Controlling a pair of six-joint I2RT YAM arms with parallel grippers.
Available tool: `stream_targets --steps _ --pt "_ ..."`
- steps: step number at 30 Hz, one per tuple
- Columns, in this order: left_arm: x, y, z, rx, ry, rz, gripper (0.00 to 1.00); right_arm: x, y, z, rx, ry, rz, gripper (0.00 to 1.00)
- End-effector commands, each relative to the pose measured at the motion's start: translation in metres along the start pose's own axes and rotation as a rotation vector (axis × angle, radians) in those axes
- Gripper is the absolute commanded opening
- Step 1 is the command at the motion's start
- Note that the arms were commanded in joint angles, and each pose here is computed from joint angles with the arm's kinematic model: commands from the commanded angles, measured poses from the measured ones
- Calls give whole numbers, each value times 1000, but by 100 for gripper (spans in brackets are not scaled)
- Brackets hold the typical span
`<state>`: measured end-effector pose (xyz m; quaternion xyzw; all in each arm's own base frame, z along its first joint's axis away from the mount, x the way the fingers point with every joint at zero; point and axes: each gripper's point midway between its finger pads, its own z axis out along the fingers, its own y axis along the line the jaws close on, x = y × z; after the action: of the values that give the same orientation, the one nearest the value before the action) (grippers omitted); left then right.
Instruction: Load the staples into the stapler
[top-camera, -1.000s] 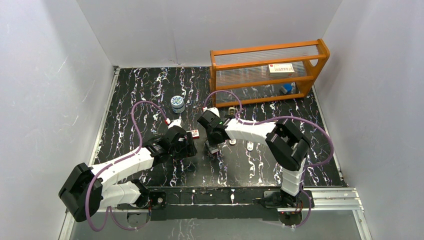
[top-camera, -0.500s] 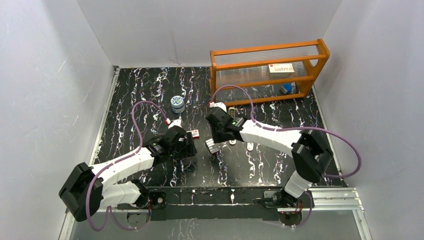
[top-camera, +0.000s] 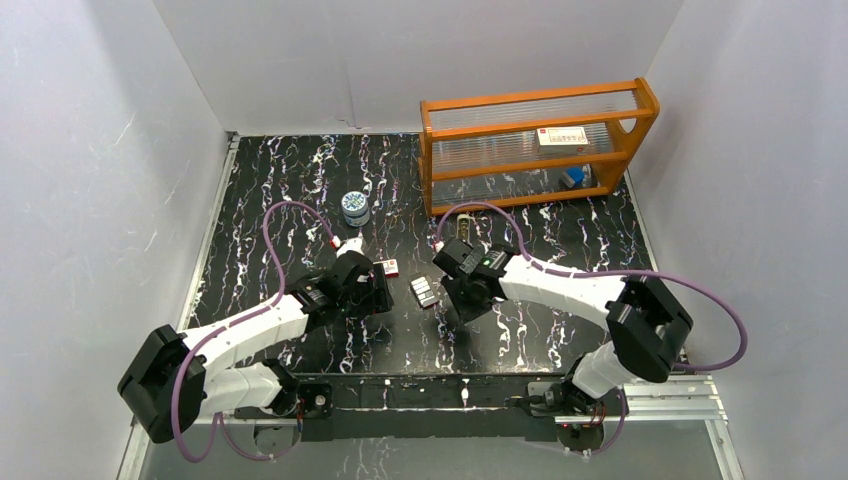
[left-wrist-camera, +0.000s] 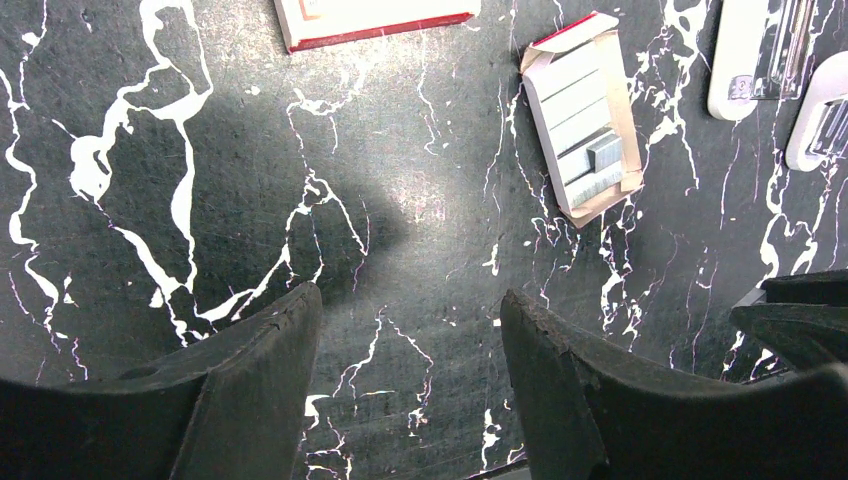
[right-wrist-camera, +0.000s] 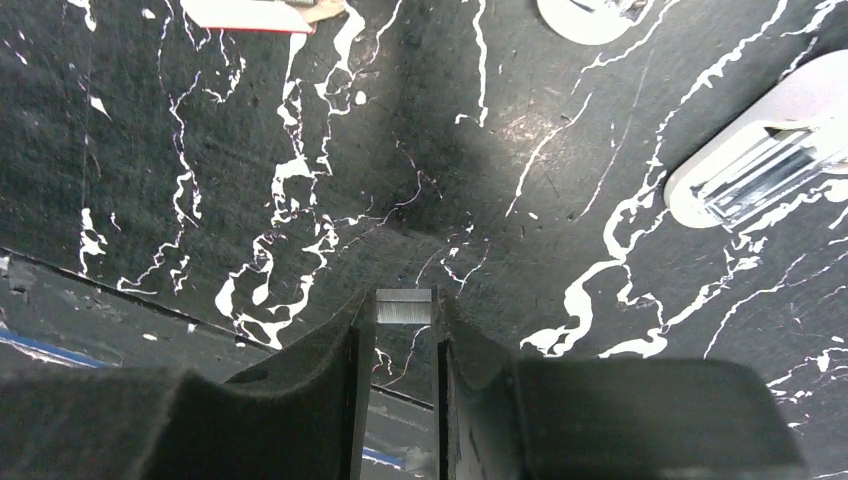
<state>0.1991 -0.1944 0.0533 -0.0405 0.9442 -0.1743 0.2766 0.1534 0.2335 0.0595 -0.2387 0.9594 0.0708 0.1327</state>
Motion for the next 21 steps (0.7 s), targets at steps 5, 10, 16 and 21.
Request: stream_targets --steps 5,10,16,21 --pt "-11 0 -4 -9 -39 -9 63 15 9 19 -39 81 -94 33" --pt "-8 0 -1 -10 -27 -6 63 21 10 32 -26 115 -130 33" --pt "-7 1 0 -14 -20 -2 63 20 11 32 -20 114 -136 43" --pt "-10 2 -4 -19 -36 -4 63 8 7 17 32 59 -37 55"
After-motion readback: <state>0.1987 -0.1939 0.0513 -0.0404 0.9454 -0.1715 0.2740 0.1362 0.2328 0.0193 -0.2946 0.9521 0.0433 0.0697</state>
